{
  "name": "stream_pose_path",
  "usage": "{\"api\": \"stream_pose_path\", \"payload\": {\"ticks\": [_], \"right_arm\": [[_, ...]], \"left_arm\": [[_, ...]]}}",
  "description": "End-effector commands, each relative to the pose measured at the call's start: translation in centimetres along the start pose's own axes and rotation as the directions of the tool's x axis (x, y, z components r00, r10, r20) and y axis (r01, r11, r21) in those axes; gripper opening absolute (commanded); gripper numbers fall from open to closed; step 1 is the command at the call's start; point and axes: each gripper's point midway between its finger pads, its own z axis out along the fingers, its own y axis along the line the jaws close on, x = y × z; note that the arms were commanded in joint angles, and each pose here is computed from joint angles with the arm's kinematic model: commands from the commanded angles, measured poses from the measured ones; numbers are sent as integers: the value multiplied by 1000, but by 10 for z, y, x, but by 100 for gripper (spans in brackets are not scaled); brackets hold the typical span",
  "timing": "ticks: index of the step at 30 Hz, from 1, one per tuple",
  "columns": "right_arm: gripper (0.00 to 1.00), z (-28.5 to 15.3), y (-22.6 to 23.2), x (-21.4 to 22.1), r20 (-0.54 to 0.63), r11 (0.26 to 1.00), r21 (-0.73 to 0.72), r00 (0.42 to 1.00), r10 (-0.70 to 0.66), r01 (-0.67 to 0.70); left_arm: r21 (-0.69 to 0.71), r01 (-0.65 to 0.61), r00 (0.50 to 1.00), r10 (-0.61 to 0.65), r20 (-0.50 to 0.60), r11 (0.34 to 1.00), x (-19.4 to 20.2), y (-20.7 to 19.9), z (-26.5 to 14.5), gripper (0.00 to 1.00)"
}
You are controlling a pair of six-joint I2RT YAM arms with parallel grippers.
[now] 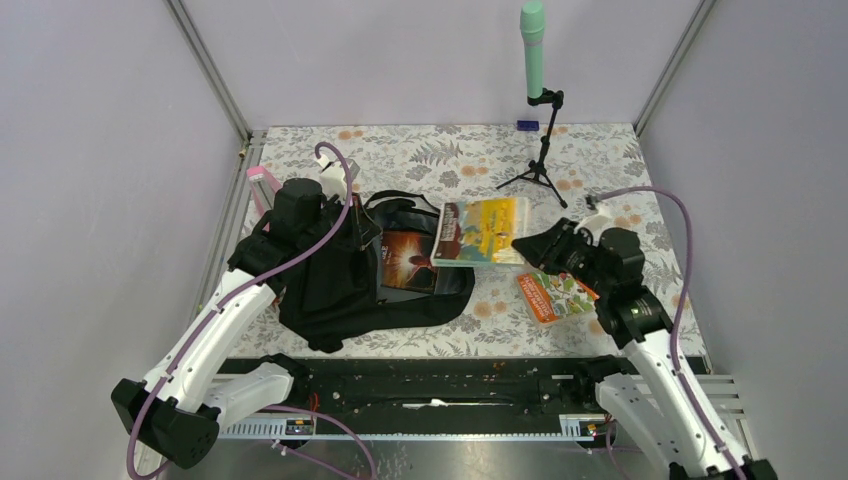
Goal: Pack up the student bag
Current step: Place the book in the student bag.
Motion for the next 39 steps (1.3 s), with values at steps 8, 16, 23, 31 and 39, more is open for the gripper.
{"api": "stream_pose_path", "payload": {"ticks": [8, 16, 23, 31, 39], "right_arm": [[0, 51, 66, 31, -30, 975, -221, 999, -16, 9], [0, 70, 61, 28, -20, 984, -177, 999, -31, 27], [0, 97, 65, 51, -123, 985, -168, 992, 9, -30], [0, 124, 101, 82, -188, 971, -224, 981, 41, -84], [0, 162, 112, 111, -210, 970, -190, 972, 108, -149]], "left_arm": [[67, -37, 991, 28, 131, 997, -33, -17, -5, 0], [71, -42, 991, 32, 133, 997, -33, -18, -6, 0], [72, -42, 990, 32, 134, 997, -33, -18, -6, 0], [77, -40, 991, 30, 128, 996, -32, -19, -5, 0], [75, -40, 992, 31, 124, 996, -31, -18, -4, 0]]}}
